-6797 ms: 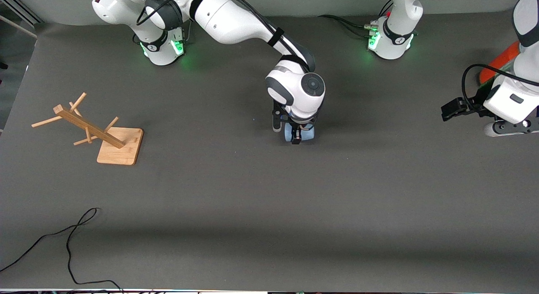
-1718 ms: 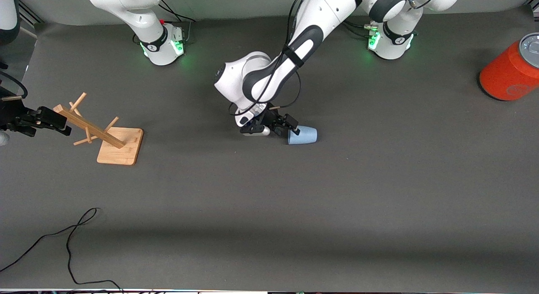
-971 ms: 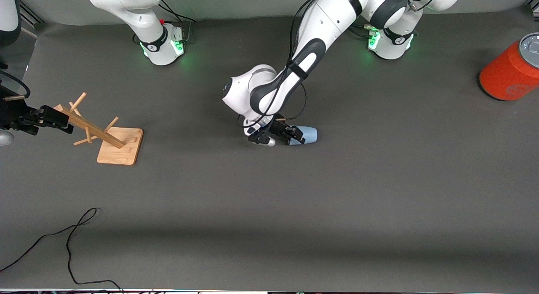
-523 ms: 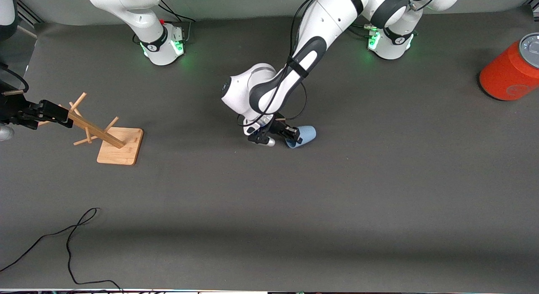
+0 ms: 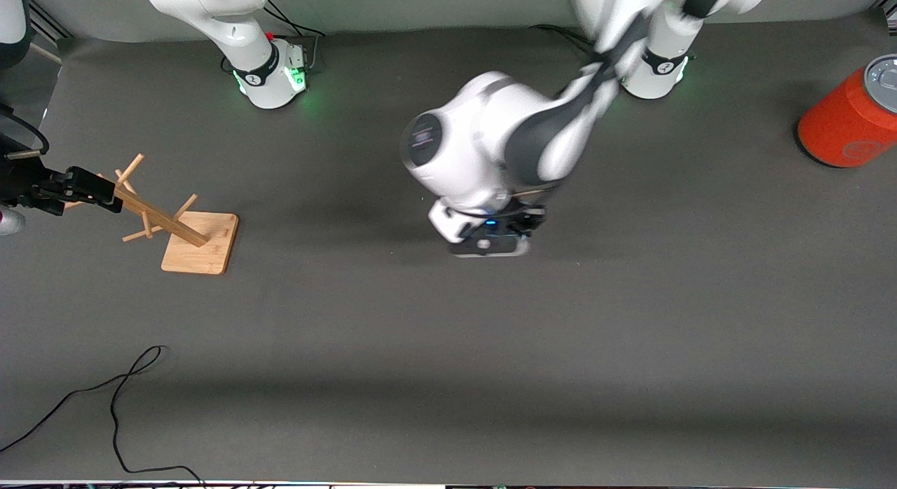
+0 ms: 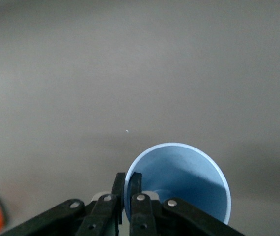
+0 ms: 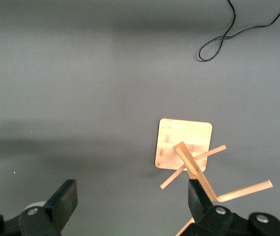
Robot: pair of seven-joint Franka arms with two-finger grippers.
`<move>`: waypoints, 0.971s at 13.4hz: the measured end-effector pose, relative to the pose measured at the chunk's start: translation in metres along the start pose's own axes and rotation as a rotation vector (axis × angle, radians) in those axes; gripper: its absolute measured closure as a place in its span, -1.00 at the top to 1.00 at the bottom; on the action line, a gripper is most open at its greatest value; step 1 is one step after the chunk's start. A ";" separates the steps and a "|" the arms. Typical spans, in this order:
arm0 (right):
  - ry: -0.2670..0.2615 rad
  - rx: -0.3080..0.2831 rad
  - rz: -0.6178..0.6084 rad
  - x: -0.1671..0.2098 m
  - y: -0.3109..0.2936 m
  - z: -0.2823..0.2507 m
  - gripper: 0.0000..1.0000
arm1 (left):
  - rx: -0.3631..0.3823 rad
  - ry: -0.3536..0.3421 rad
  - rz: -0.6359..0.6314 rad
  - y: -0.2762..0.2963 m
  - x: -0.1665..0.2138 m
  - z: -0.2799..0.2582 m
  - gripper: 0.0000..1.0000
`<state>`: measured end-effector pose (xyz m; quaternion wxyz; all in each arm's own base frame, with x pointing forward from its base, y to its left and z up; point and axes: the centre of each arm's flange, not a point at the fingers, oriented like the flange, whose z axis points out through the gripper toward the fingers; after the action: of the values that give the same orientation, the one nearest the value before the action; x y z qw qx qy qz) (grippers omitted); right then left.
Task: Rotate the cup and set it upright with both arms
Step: 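Rotate the blue cup upright with the left gripper, then lower the upright blue cup onto the table with the left gripper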
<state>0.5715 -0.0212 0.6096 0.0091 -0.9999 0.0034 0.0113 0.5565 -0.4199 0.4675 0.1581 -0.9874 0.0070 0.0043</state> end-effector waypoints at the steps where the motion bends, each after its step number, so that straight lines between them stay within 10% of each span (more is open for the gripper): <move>1: 0.000 0.000 0.000 0.000 0.000 0.000 1.00 | -0.081 -0.002 -0.051 -0.040 0.007 -0.029 -0.84; 6: -0.001 0.000 0.000 0.000 0.000 0.000 1.00 | -0.303 0.112 -0.211 -0.094 -0.018 -0.051 -0.84; 13: -0.001 0.000 0.000 0.000 0.000 0.000 1.00 | -0.342 0.195 -0.429 -0.014 -0.058 0.105 -0.84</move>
<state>0.5716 -0.0212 0.6092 0.0092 -0.9999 0.0033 0.0117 0.4977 -0.3729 0.3725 -0.0145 -0.9743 -0.1878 -0.1231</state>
